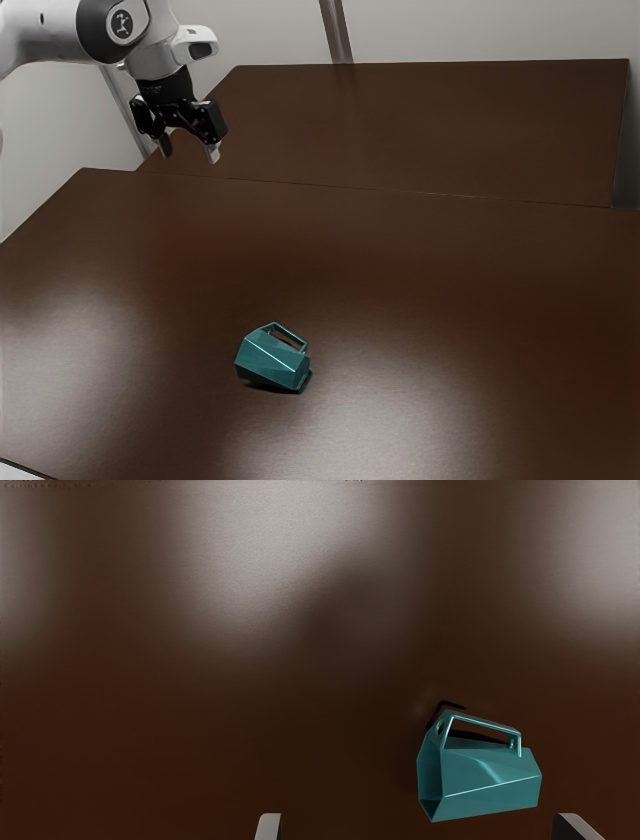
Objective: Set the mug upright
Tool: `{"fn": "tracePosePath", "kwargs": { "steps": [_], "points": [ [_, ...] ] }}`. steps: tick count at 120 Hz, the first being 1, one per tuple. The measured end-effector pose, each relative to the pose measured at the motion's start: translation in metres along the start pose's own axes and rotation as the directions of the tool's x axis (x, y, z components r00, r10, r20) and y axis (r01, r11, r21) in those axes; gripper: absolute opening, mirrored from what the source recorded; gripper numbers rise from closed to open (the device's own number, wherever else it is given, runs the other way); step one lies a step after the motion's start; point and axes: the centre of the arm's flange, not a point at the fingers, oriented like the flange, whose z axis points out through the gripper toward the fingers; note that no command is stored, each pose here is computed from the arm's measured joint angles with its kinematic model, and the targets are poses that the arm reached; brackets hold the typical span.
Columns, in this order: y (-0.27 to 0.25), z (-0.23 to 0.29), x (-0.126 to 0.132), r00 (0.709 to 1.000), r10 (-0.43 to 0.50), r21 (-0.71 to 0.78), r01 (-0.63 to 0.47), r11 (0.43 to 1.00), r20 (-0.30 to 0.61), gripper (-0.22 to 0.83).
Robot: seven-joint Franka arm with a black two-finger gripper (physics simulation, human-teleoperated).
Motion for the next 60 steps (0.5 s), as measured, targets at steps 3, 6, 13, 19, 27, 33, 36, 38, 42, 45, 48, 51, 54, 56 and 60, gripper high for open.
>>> {"fn": "tracePosePath", "kwargs": {
  "steps": [3,6,13,19,27,33,36,38,42,45,48,51,54,56,60],
  "points": [
    [0.000,0.000,0.000,1.000,0.001,0.000,-0.001,1.000,0.000,0.60],
    [0.001,0.000,0.000,1.000,0.003,0.000,-0.003,1.000,0.000,0.60],
    [0.001,-0.001,-0.002,1.000,0.005,0.000,-0.005,1.000,-0.001,0.60],
    [0.002,-0.002,-0.004,1.000,0.007,0.001,-0.007,1.000,-0.002,0.60],
    [0.002,0.002,-0.011,1.000,0.008,-0.004,-0.008,1.000,0.003,0.60],
    [0.003,0.009,-0.018,1.000,0.009,-0.012,-0.008,1.000,0.009,0.60],
    [0.004,0.013,-0.021,1.000,0.009,-0.019,-0.009,1.000,0.010,0.60],
    [0.004,0.015,-0.022,1.000,0.010,-0.024,-0.009,1.000,0.010,0.60],
    [0.005,0.020,-0.023,1.000,0.012,-0.034,-0.011,0.999,0.007,0.60],
    [0.005,0.025,-0.023,1.000,0.013,-0.047,-0.012,0.999,0.006,0.60],
    [0.005,0.030,-0.022,1.000,0.014,-0.063,-0.013,0.998,0.005,0.60],
    [0.004,0.037,-0.022,1.000,0.014,-0.080,-0.013,0.997,0.004,0.60],
    [0.003,0.044,-0.021,1.000,0.012,-0.096,-0.012,0.995,0.002,0.60],
    [0.002,0.048,-0.020,1.000,0.011,-0.109,-0.011,0.994,0.002,0.60],
    [-0.002,0.058,-0.019,1.000,0.006,-0.134,-0.006,0.991,0.001,0.60]
  ]
}}
